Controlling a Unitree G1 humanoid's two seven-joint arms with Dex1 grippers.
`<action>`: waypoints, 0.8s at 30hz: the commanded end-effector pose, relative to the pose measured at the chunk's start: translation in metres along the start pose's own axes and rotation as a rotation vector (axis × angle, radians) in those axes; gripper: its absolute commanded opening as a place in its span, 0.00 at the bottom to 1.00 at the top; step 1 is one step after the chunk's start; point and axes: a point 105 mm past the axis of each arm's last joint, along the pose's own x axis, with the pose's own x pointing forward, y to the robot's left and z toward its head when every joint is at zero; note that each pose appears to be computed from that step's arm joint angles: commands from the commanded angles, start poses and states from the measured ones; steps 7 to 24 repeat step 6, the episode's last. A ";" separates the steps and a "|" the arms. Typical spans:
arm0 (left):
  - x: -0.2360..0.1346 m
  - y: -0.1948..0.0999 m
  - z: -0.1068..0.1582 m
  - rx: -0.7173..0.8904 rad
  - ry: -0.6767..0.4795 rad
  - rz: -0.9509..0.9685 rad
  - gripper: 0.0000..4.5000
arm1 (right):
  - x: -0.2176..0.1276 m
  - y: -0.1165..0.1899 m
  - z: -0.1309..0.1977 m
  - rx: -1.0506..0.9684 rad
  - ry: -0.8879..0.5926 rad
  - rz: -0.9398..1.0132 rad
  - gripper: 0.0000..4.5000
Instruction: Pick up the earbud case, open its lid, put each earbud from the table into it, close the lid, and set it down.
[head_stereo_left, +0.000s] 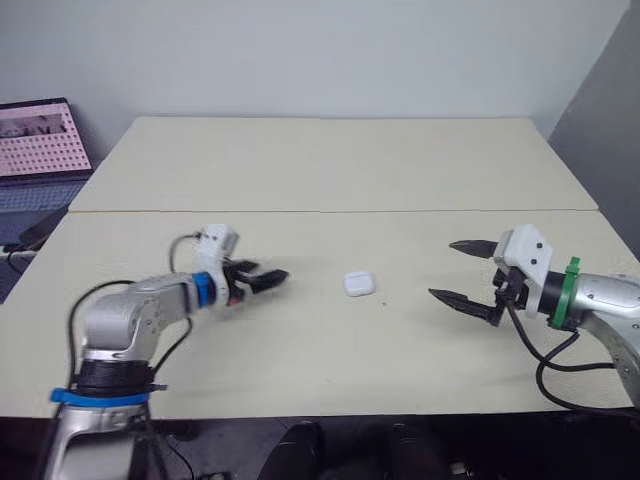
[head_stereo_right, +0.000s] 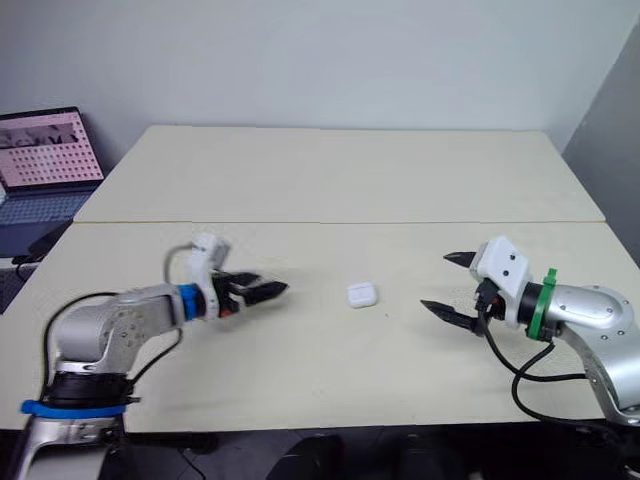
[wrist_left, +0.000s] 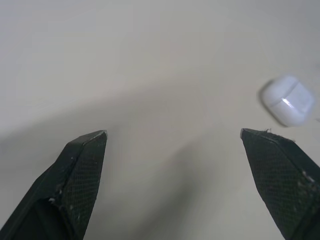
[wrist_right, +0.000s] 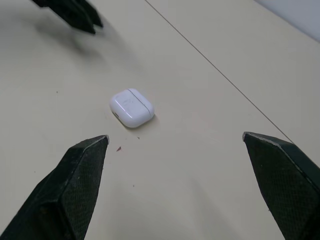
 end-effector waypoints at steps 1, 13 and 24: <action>-0.009 0.016 0.034 0.399 -0.102 0.007 0.99 | -0.012 -0.003 0.018 0.000 -0.079 0.003 1.00; -0.010 0.024 0.054 0.427 -0.221 0.001 0.99 | -0.017 -0.004 0.012 -0.005 -0.047 -0.006 1.00; -0.010 0.024 0.054 0.427 -0.221 0.001 0.99 | -0.017 -0.004 0.012 -0.005 -0.047 -0.006 1.00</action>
